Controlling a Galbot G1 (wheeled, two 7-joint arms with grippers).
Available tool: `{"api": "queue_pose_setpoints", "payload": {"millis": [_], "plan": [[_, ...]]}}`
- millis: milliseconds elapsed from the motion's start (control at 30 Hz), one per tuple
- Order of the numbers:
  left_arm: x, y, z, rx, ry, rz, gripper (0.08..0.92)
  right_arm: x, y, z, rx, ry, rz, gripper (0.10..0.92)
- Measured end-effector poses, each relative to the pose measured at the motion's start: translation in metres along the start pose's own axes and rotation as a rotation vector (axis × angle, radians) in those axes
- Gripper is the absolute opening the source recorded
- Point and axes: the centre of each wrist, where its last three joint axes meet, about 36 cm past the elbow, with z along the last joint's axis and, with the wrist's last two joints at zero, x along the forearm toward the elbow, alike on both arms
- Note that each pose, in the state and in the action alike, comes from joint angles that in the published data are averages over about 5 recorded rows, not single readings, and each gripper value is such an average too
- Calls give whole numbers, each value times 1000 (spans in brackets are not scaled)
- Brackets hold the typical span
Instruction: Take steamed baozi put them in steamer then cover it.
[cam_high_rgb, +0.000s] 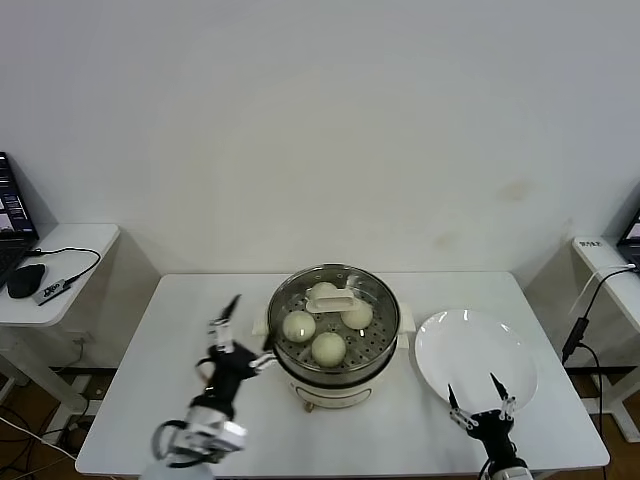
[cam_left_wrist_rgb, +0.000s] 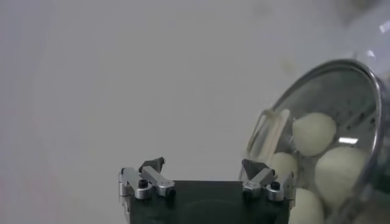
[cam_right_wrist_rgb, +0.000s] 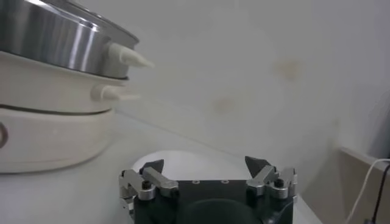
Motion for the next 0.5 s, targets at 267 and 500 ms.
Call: {"api": "queue_pose_setpoints", "payload": {"millis": [267,500], "plan": [[33,11,64,380,117,-82,823,17,0,-13,-27,13,-62,823],[62,0,98,561,182,-141,823,34,-1,-26,-81,39,-101,823]]}}
